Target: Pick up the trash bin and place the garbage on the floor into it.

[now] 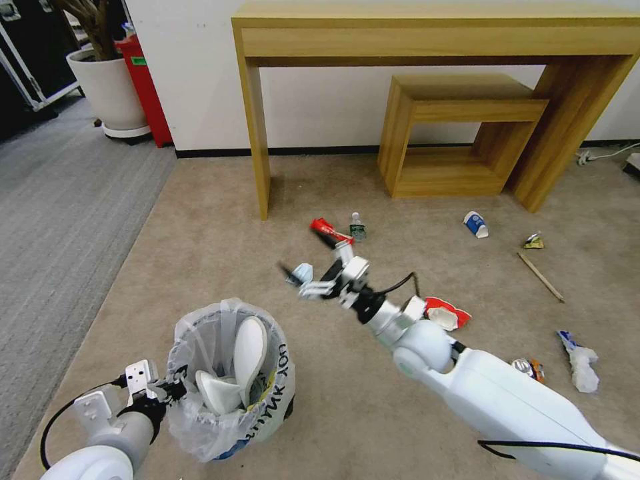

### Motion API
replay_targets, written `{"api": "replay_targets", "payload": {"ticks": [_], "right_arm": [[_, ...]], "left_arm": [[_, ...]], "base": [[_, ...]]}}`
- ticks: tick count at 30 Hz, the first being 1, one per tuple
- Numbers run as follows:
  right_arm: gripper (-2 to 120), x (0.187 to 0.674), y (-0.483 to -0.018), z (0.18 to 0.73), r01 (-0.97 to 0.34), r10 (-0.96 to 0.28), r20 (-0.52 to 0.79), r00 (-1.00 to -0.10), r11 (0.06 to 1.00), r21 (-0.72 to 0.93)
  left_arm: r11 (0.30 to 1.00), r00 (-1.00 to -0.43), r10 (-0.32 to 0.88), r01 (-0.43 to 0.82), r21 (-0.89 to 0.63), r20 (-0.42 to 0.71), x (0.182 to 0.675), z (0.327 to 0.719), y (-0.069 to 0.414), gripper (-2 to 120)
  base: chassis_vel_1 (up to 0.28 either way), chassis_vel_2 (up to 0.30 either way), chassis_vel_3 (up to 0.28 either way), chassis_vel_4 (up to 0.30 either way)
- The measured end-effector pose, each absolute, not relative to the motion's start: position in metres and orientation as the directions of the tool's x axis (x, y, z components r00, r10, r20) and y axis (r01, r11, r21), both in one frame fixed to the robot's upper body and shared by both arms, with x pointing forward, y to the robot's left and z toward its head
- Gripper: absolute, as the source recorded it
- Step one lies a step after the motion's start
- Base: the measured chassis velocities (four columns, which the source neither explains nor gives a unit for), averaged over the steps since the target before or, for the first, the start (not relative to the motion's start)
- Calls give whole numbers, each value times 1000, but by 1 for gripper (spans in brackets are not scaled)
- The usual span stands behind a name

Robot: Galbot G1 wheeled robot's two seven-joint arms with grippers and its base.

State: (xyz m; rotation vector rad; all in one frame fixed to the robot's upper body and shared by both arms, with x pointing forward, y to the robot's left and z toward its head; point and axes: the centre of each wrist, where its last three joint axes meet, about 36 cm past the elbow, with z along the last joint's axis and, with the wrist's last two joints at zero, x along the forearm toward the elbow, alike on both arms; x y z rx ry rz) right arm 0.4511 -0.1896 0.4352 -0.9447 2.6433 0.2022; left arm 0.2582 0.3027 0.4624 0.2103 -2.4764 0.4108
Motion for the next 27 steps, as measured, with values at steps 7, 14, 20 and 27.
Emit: {"api": "replay_targets", "payload": {"ticks": [7,14,20,27], "right_arm": [[100,447,-236,447,-390,-349,-290,-891,916,97],[100,439,-273,449,-177,-155,-219,-963,981,84],[100,425,-305,439,4,10,-147,-989,999,42],[100,404,-320,419,105,103,-100,-990,994,-15]], "left_arm": [[948,-797,-73,-242,-207,599,262,460,308,0],[959,-808,-80,-221,-175,584,265,458,311,0],[968,-818,-71,-194,-158,571,268,461,314,0],[972,-816,-69,-183,-145,574,267,457,314,0]], "base": [[0,0,0,0],[0,0,0,0],[0,0,0,0],[0,0,0,0]]}}
